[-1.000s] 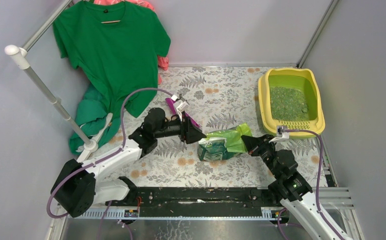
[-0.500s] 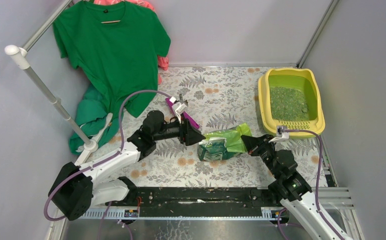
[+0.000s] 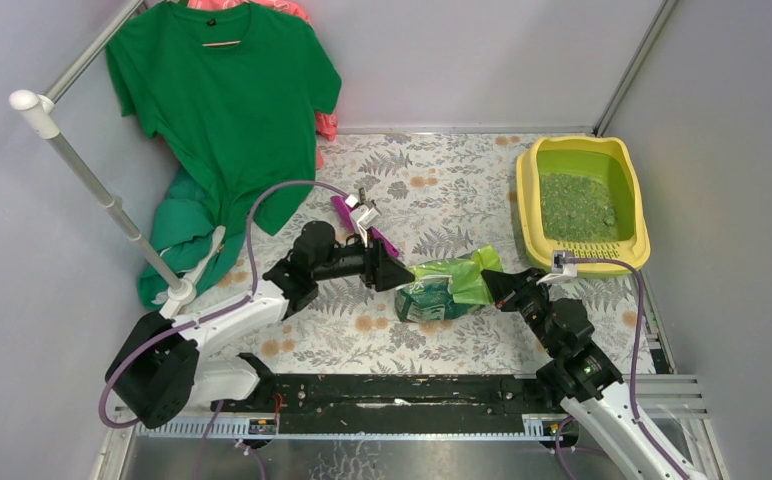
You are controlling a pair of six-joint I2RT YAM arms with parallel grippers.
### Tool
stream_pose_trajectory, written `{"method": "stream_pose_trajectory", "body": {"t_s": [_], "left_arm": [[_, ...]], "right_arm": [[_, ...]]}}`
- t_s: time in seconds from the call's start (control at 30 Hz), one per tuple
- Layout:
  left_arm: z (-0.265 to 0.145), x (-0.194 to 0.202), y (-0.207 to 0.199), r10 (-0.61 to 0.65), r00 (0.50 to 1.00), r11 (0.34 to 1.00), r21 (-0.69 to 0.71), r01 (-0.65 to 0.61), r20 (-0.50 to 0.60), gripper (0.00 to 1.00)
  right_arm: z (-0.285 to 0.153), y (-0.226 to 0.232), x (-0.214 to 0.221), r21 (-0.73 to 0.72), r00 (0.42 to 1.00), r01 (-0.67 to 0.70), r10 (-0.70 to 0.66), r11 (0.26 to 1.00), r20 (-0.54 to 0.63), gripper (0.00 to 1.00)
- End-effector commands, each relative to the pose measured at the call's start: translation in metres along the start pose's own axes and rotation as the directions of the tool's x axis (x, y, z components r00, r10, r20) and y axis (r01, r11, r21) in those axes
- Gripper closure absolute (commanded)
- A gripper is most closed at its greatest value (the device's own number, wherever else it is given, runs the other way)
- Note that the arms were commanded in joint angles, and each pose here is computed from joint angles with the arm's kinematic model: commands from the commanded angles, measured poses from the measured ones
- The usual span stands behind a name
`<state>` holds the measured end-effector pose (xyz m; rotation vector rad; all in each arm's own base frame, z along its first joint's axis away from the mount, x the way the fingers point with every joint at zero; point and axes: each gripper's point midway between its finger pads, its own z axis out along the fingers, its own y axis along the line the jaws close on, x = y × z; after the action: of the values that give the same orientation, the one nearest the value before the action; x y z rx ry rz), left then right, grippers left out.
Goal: Fill the litter box with clean litter
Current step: Close the cat litter bag at the center of the board.
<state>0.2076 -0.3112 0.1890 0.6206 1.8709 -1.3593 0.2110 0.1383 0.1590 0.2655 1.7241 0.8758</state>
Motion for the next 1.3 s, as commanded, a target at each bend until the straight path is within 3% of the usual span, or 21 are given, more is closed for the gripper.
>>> {"method": "stream_pose_trajectory", "body": {"t_s": [0.0, 0.23, 0.43, 0.63, 0.7, 0.8, 0.97, 1.1, 1.27], "left_arm": [[0.007, -0.006, -0.006, 0.053, 0.998, 0.998, 0.045, -0.054, 0.028, 0.40], [0.006, -0.001, 0.000, 0.069, 0.997, 0.997, 0.016, -0.069, 0.030, 0.43], [0.005, -0.001, 0.007, 0.080, 0.997, 0.997, -0.025, -0.080, 0.023, 0.76], [0.001, -0.002, 0.002, 0.093, 0.994, 0.996, -0.006, -0.092, 0.055, 0.80], [-0.003, -0.003, -0.002, 0.107, 0.992, 0.994, -0.003, -0.107, 0.070, 0.80], [-0.008, -0.007, -0.007, 0.136, 0.986, 0.991, -0.002, -0.137, 0.094, 0.80], [-0.013, -0.014, -0.012, 0.173, 0.978, 0.985, -0.009, -0.173, 0.118, 0.80], [-0.013, -0.016, -0.016, 0.190, 0.974, 0.981, 0.002, -0.192, 0.123, 0.80], [-0.009, -0.013, -0.018, 0.190, 0.973, 0.980, 0.029, -0.195, 0.131, 0.79]], "right_arm": [[-0.002, -0.032, 0.026, 0.108, 0.995, 0.043, -0.034, 0.993, -0.090, 1.00], [-0.002, -0.033, 0.029, 0.108, 0.995, 0.041, -0.031, 0.993, -0.094, 1.00], [-0.004, -0.033, 0.029, 0.109, 0.995, 0.038, -0.027, 0.993, -0.098, 1.00], [-0.007, -0.036, 0.026, 0.164, 0.992, 0.041, -0.022, 0.986, -0.122, 1.00], [-0.011, -0.037, 0.022, 0.211, 0.986, 0.075, -0.040, 0.975, -0.162, 0.87], [-0.015, -0.027, 0.019, 0.218, 0.958, 0.152, -0.090, 0.964, -0.271, 0.58], [-0.016, -0.005, -0.007, 0.253, 0.907, 0.264, -0.151, 0.931, -0.392, 0.35], [-0.018, 0.026, -0.043, 0.193, 0.894, 0.325, -0.234, 0.926, -0.383, 0.31], [-0.022, 0.057, -0.087, 0.106, 0.848, 0.463, -0.405, 0.880, -0.343, 0.33]]}}
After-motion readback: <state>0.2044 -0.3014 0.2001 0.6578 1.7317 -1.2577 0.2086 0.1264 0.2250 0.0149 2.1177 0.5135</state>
